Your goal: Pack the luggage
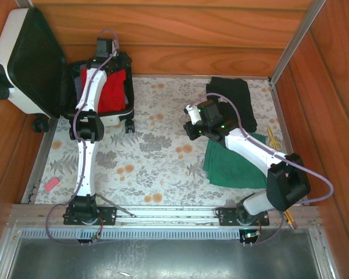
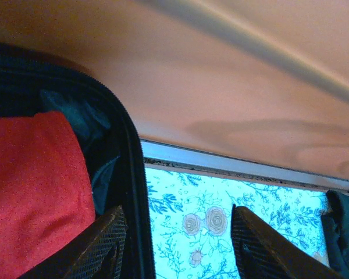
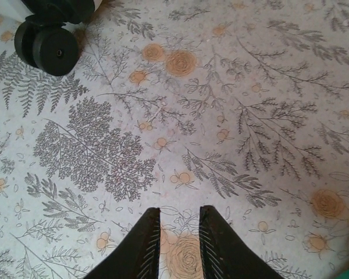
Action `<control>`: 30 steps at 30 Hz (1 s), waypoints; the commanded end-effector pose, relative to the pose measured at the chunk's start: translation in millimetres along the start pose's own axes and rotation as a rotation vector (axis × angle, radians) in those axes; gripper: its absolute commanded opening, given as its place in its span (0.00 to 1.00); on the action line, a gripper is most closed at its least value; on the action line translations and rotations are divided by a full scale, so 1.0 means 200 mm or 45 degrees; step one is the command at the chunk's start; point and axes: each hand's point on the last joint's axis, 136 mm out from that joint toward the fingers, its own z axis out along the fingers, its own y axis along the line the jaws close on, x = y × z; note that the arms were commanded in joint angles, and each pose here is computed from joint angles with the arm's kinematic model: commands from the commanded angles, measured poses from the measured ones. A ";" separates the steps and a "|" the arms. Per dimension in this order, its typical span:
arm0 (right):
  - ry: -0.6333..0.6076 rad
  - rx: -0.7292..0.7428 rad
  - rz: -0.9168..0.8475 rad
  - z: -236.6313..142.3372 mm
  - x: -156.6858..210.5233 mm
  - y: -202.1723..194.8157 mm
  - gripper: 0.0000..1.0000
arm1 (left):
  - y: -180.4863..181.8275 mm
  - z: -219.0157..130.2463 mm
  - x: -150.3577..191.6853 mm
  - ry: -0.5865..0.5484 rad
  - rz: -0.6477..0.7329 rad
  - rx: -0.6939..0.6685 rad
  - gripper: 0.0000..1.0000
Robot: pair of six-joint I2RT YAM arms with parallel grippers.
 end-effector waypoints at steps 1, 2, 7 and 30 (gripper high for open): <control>0.020 0.168 0.107 -0.08 0.01 -0.12 0.29 | 0.01 0.00 0.02 0.027 -0.020 0.018 0.53; 0.050 0.197 0.182 -0.10 0.02 -0.17 0.33 | -0.02 -0.03 0.01 0.021 0.009 0.012 0.53; 0.194 0.262 0.518 -0.16 0.13 -0.37 0.48 | -0.13 -0.25 0.05 0.002 0.224 -0.132 0.56; 1.036 0.394 0.854 0.02 0.91 -0.26 0.81 | -0.01 -1.11 1.20 -0.005 0.073 -0.064 1.00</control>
